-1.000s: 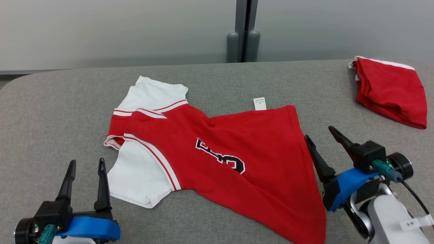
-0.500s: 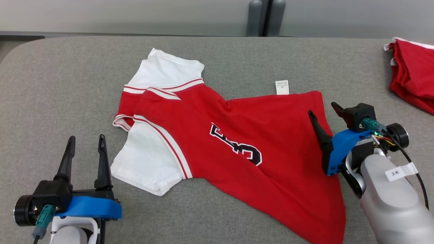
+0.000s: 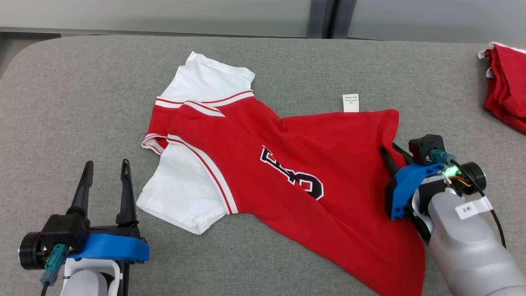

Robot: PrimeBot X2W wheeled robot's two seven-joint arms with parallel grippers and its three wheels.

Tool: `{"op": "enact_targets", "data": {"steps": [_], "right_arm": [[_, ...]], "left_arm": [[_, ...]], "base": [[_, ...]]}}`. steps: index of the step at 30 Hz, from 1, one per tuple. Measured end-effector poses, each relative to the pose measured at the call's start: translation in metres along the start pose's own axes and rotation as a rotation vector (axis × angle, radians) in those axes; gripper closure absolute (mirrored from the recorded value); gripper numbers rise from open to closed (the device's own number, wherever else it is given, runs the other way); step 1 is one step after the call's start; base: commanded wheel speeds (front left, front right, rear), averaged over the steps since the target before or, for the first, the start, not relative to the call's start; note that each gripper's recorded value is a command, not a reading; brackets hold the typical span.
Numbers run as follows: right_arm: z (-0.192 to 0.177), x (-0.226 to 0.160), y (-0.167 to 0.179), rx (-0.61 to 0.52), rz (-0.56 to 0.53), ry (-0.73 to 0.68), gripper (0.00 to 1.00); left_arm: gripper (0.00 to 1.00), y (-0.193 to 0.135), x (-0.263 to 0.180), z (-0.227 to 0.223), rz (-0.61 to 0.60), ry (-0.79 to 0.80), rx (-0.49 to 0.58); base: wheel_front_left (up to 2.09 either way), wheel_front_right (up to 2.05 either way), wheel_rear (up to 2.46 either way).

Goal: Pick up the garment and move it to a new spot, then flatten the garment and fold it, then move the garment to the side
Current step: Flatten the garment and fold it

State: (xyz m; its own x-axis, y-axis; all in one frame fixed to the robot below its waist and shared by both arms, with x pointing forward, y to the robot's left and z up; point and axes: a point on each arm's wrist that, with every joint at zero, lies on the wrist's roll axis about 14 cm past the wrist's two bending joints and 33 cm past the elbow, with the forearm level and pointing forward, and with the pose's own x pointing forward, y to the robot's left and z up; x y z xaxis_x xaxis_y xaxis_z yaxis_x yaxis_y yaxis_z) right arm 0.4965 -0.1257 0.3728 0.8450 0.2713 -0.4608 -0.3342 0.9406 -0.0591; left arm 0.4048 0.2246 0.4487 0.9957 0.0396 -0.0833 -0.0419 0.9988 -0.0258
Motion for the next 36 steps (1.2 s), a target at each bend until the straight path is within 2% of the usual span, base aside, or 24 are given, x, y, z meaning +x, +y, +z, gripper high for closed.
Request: {"op": "enact_targets", "data": {"steps": [3, 12, 15, 18, 19, 20, 21, 25, 28, 36], "right_arm": [[0.020, 0.005, -0.002, -0.001, -0.001, -0.060, 1.00], [0.124, 0.022, -0.039, -0.015, -0.070, -0.289, 1.00], [0.135, 0.027, -0.049, -0.022, -0.090, -0.300, 1.00], [0.129, 0.034, -0.047, -0.036, -0.087, -0.276, 1.00], [0.126, 0.035, -0.046, -0.040, -0.086, -0.265, 0.78], [0.123, 0.036, -0.046, -0.041, -0.086, -0.255, 0.16], [0.121, 0.035, -0.046, -0.032, -0.089, -0.249, 0.00], [0.137, 0.025, -0.049, -0.023, -0.103, -0.310, 0.00], [0.136, 0.010, -0.047, -0.002, -0.108, -0.356, 0.00], [0.073, -0.047, -0.040, 0.037, -0.122, -0.341, 0.00]], "left_arm": [[0.00, 0.000, 0.000, 0.001, 0.002, -0.003, -0.001], [0.00, 0.004, -0.001, 0.004, 0.013, -0.009, 0.001], [0.00, 0.004, 0.000, 0.002, 0.015, -0.004, 0.000], [0.00, 0.004, 0.001, -0.002, 0.016, 0.006, -0.003], [0.00, 0.003, 0.002, -0.003, 0.016, 0.008, -0.003], [0.00, 0.003, 0.003, -0.003, 0.016, 0.008, -0.004], [0.00, 0.002, 0.003, -0.003, 0.014, 0.007, -0.004], [0.00, -0.001, 0.003, 0.002, 0.008, -0.007, -0.009], [0.00, -0.002, -0.001, 0.006, 0.003, -0.016, -0.007], [0.00, -0.002, -0.016, 0.011, -0.001, -0.028, -0.006]], "base": [[0.00, 0.00, 0.00], [0.00, 0.00, 0.00], [0.00, 0.00, 0.00], [0.00, 0.00, 0.00], [0.00, 0.00, 0.00], [0.00, 0.00, 0.00], [0.00, 0.00, 0.00], [0.00, 0.00, 0.00], [0.00, 0.00, 0.00], [0.00, 0.00, 0.00]]}}
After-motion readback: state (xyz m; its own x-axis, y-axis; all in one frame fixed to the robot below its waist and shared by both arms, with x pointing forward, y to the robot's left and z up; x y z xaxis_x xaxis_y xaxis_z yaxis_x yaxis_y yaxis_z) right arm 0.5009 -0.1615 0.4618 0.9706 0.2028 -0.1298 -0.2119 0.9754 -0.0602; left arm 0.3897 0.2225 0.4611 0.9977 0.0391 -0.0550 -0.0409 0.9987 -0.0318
